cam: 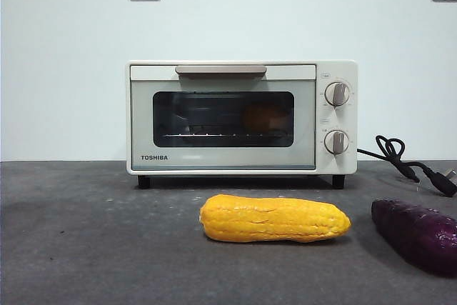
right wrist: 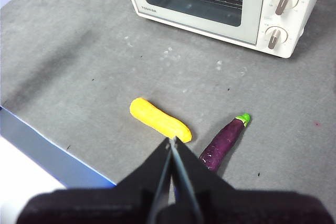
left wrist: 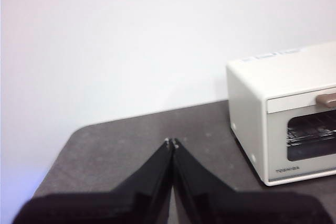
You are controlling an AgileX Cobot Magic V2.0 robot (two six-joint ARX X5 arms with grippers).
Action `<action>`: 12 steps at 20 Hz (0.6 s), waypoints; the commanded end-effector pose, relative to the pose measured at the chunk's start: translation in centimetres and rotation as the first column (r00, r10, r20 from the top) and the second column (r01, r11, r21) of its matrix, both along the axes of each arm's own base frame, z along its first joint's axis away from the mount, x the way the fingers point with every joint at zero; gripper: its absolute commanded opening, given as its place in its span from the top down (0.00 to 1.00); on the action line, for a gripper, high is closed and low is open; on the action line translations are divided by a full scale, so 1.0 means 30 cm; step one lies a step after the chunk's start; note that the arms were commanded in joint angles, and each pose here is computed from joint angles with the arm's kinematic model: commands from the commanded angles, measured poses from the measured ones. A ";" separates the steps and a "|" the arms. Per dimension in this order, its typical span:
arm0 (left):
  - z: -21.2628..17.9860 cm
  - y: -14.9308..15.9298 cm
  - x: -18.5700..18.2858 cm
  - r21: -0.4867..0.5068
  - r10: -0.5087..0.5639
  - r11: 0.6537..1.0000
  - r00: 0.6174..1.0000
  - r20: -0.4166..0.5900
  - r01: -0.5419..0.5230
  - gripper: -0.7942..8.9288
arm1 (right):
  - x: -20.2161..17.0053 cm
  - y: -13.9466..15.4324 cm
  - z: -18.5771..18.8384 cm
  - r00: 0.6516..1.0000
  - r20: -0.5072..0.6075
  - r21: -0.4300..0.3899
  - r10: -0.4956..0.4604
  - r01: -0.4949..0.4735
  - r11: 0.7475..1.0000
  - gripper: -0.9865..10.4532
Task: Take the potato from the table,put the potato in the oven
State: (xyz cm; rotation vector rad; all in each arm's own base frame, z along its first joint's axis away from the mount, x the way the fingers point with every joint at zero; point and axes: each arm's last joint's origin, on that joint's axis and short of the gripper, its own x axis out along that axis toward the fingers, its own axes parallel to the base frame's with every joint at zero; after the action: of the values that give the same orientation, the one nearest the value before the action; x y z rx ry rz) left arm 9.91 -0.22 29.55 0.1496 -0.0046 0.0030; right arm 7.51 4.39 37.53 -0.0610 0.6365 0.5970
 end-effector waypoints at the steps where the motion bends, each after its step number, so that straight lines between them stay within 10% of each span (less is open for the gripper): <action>1: -0.133 0.004 -0.004 0.012 0.007 1.000 1.000 0.003 -0.007 0.92 | 0.003 0.002 -0.005 1.000 -0.001 -0.003 0.000 0.000 1.000 0.91; 12: -0.469 0.015 -0.005 0.010 0.038 0.999 0.993 -0.112 -0.037 0.92 | 0.003 0.002 -0.006 1.000 -0.001 -0.003 0.000 0.000 1.000 0.91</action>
State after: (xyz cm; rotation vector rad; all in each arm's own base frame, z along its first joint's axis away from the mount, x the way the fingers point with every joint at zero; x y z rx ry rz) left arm 9.70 0.21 15.75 0.1505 0.1134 0.0343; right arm 7.52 4.39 37.53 -0.0611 0.6369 0.5970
